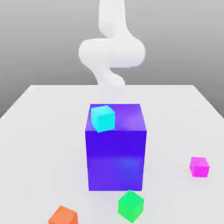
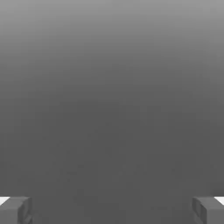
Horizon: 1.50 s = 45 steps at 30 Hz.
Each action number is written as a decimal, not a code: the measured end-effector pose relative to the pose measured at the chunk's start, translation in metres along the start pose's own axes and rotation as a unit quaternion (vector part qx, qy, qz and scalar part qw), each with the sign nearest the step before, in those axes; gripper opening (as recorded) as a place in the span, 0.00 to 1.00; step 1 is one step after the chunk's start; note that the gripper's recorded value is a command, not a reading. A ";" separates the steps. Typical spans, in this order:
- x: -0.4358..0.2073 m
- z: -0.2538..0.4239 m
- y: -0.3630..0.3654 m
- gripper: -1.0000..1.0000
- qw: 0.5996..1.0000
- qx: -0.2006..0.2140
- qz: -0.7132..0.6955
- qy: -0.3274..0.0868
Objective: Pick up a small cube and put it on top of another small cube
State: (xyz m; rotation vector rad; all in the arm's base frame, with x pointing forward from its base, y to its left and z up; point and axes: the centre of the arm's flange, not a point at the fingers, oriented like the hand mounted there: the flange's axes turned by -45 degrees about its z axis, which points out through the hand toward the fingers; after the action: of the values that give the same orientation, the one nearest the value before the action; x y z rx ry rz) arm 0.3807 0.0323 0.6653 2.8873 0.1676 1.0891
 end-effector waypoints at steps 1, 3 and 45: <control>-0.003 0.024 -0.015 0.50 0.999 0.001 -0.030 -0.016; -0.012 0.067 -0.043 0.50 0.995 0.005 -0.087 -0.047; -0.358 0.319 -0.313 0.00 0.719 0.262 -0.599 -0.237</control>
State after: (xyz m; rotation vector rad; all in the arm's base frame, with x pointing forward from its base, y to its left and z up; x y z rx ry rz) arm 0.2985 0.2971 0.1638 2.2945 2.1545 0.0081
